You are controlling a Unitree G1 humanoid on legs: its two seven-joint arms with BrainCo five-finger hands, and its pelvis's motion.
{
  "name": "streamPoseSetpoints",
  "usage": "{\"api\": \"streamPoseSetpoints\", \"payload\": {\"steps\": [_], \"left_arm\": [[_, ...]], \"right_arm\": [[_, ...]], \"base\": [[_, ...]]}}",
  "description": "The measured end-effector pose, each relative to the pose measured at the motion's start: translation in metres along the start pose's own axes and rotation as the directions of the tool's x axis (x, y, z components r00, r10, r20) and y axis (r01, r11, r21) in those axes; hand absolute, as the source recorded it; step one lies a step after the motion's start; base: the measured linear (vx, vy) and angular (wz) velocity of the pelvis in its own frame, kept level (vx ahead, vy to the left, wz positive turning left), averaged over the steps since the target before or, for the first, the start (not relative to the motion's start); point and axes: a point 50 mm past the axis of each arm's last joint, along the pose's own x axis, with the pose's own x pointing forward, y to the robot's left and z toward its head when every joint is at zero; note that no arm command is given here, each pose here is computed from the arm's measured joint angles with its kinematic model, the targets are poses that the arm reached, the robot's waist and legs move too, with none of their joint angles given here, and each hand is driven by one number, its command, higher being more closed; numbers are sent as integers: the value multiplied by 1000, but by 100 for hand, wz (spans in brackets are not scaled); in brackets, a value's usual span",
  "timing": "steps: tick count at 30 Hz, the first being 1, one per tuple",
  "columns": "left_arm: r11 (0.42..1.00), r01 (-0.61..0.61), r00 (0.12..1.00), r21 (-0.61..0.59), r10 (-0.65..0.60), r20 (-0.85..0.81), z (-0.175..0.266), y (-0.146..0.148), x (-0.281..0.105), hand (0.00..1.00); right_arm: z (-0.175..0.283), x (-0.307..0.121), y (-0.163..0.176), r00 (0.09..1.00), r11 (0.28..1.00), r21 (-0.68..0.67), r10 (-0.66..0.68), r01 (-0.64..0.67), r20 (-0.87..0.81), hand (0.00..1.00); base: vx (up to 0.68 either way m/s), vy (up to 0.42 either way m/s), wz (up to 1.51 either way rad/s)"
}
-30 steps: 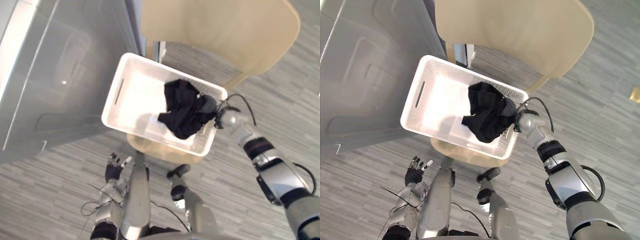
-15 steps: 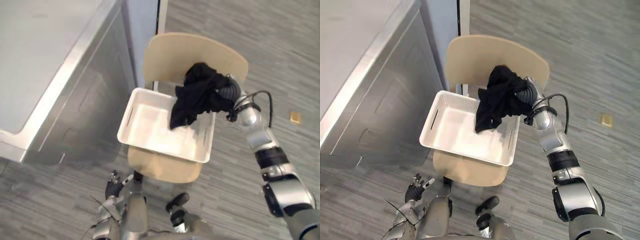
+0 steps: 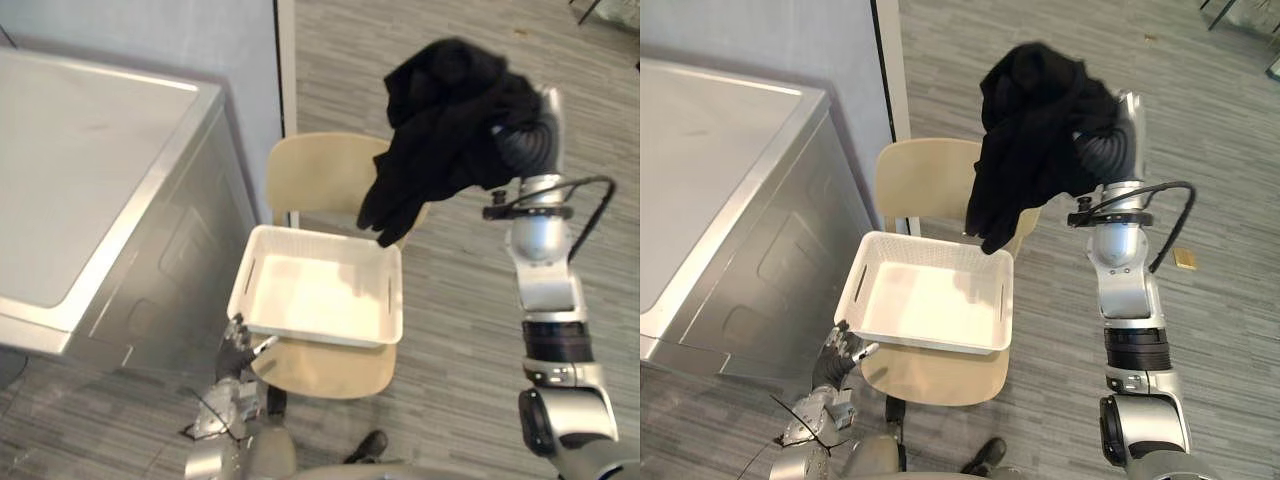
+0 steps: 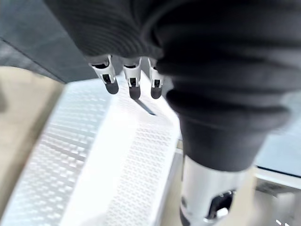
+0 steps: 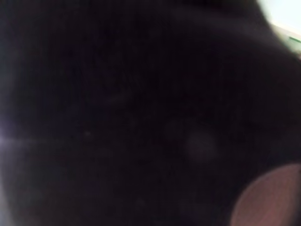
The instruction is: Pick up the laundry basket with both hands and put the clothes into the washing machine.
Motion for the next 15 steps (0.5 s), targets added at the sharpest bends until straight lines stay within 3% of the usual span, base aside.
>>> {"api": "streamPoseSetpoints", "payload": {"steps": [4, 9, 15], "left_arm": [[997, 64, 979, 31, -69, 192, 40, -15, -4, 0], [978, 134, 861, 161, -196, 469, 97, -37, -13, 0], [939, 215, 748, 267, -334, 573, 130, -61, -2, 0]], "right_arm": [[16, 3, -7, 997, 998, 45, -40, 37, 70, 100], [38, 4, -9, 984, 991, 128, -44, 22, 172, 100], [48, 0, 7, 975, 978, 182, 62, -102, 214, 100]], "base": [[-9, 17, -21], [-15, 8, -24], [-6, 10, -30]]}}
